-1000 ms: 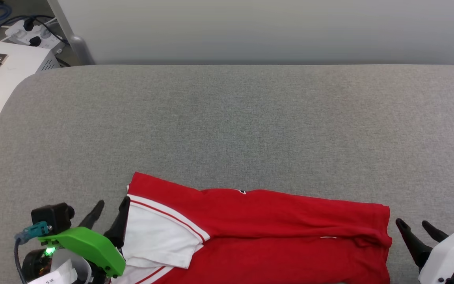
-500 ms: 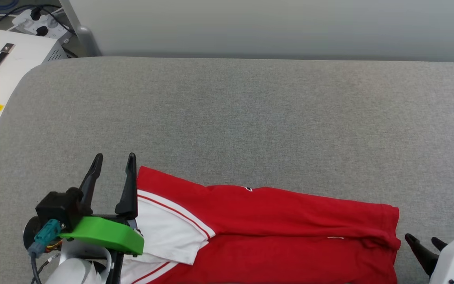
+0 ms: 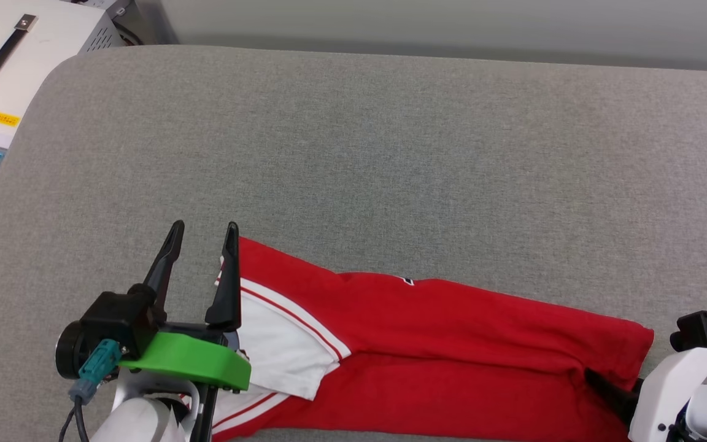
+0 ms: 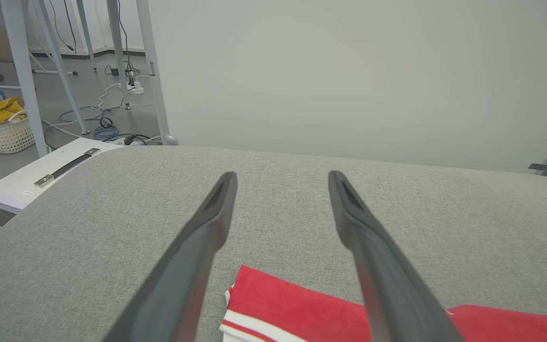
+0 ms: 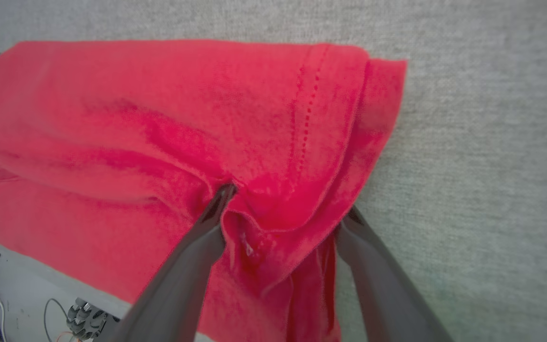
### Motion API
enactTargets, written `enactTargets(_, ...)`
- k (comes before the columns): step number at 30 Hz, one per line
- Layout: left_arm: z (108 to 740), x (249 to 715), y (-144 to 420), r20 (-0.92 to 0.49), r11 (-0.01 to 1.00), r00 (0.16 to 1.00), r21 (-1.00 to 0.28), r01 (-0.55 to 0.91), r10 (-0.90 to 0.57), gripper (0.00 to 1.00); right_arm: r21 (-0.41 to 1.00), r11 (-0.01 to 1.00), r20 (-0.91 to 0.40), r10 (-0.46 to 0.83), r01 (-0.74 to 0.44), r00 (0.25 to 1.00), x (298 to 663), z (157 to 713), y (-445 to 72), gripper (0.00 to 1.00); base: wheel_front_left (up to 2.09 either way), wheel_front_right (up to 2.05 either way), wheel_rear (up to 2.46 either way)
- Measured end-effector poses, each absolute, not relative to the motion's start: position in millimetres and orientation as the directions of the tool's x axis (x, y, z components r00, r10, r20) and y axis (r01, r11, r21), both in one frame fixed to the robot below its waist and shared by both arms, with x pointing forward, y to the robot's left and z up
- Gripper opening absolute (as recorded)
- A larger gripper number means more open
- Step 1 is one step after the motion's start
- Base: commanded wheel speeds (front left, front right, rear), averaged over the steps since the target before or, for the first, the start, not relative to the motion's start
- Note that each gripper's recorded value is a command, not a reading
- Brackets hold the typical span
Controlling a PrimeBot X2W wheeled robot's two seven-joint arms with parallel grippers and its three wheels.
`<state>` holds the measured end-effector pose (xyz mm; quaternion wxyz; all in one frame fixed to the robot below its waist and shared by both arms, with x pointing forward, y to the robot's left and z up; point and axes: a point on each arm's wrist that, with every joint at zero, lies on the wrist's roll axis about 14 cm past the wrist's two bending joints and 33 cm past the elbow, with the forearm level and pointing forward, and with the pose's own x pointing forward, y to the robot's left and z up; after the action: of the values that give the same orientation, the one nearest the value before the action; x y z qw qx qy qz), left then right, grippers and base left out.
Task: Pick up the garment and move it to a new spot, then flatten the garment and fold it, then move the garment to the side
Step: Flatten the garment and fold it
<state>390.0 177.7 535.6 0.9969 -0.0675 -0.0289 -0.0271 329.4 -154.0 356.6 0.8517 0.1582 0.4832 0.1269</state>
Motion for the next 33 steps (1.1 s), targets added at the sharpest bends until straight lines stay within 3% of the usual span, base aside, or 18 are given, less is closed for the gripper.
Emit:
enactTargets(2, 533, 391, 179, 0.054, 0.990, 0.998, -0.132, 0.052, -0.045, 1.00, 0.397, 0.915, -0.788, 0.378, -0.069, 0.486, 330, 355, -151, 0.00, 0.00, 0.00, 0.00)
enactTargets(9, 530, 390, 180, 0.051, 0.990, 0.998, -0.132, 0.044, -0.037, 1.00, 0.419, 0.903, -0.770, 0.407, -0.092, 0.492, 333, 360, -141, 0.00, 0.00, 0.00, 0.00)
enactTargets(20, 538, 386, 175, 0.073, 0.991, 0.996, -0.112, 0.068, -0.060, 1.00, 0.338, 0.937, -0.734, 0.321, -0.088, 0.598, 344, 392, -179, 0.00, 0.00, 0.00, 0.00)
enactTargets(25, 540, 383, 168, 0.074, 0.990, 0.994, -0.111, 0.087, -0.079, 1.00, 0.271, 0.962, -0.724, 0.213, -0.013, 0.656, 344, 411, -222, 0.00, 0.00, 0.00, 0.00)
enactTargets(33, 544, 382, 157, 0.079, 0.988, 0.991, -0.108, 0.115, -0.107, 1.00, 0.236, 0.953, -0.738, 0.050, 0.188, 0.673, 319, 425, -291, 0.00, 0.00, 0.00, 0.00)
